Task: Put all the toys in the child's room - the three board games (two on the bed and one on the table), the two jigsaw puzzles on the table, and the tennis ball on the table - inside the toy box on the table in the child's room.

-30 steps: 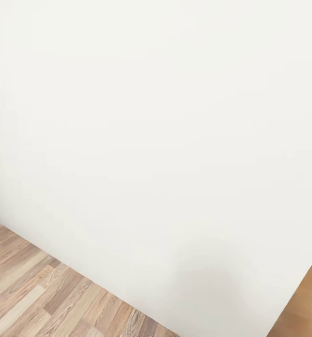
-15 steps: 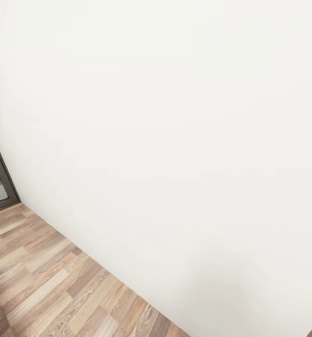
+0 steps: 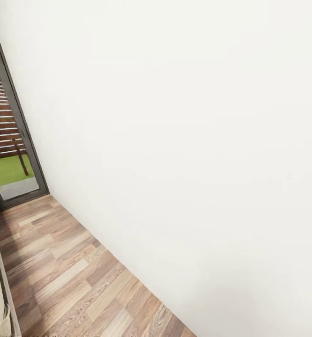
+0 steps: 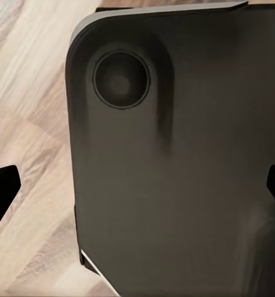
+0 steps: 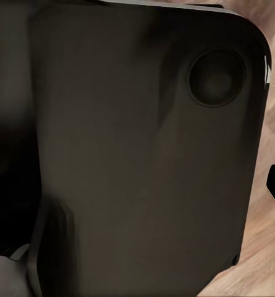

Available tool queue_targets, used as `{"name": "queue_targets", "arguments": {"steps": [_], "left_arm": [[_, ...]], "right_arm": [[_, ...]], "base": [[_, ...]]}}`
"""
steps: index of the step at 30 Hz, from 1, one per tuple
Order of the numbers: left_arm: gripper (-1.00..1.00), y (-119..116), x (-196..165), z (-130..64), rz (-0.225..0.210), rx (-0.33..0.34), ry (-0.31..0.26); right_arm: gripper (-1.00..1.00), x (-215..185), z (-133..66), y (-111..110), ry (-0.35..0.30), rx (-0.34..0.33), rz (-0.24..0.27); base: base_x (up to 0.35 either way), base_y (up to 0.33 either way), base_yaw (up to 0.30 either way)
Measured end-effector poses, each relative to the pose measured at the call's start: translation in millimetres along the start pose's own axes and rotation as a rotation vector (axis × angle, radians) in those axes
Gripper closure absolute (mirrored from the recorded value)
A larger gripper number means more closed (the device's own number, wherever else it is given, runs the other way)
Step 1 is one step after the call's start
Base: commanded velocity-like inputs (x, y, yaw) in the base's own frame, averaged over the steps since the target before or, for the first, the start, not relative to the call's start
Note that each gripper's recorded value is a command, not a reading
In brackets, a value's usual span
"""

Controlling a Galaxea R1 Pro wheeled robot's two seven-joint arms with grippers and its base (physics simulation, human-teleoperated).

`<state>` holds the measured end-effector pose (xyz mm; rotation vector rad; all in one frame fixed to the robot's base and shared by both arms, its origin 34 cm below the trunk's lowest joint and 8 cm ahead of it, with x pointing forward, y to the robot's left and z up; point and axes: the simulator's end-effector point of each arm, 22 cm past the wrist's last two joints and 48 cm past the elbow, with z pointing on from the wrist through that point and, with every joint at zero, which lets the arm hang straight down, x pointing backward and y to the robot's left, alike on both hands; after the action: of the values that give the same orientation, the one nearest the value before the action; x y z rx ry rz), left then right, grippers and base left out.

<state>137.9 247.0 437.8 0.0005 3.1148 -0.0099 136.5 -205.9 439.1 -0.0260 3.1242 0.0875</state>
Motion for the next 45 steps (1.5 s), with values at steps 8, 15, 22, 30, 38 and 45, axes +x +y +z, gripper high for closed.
{"name": "queue_targets", "arguments": {"steps": [8, 15, 22, 30, 38, 45], "left_arm": [[-1.0, 1.1, 0.1, 0.0, 0.004, -0.001, 0.001], [-1.0, 1.3, 0.1, 0.0, 0.009, -0.001, 0.001], [-1.0, 1.3, 0.1, 0.0, 0.007, -0.001, 0.001], [-1.0, 1.3, 0.3, 0.0, 0.006, -0.001, 0.001], [-1.0, 1.3, 0.4, 0.0, 0.008, -0.001, 0.001], [-1.0, 1.3, 0.2, 0.0, 0.008, -0.001, 0.001]], "right_arm": [[-1.0, 0.0, 0.0, -0.7, 0.0, 0.001, 0.0], [-1.0, 0.0, 0.0, -0.8, 0.0, 0.001, -0.002], [-1.0, 0.0, 0.0, -0.8, 0.0, 0.001, -0.002], [-1.0, 0.0, 0.0, -0.8, 0.0, 0.001, -0.003], [-1.0, 0.2, 0.0, -0.8, 0.0, 0.001, -0.003], [-1.0, 0.0, 0.0, -0.8, 0.0, 0.001, -0.003]], "base": [[0.0, 0.0, 0.278], [0.0, 0.0, 0.278], [0.0, 0.0, 0.278], [0.0, 0.0, 0.279], [0.0, 0.0, 0.28], [0.0, 0.0, 0.28]]}}
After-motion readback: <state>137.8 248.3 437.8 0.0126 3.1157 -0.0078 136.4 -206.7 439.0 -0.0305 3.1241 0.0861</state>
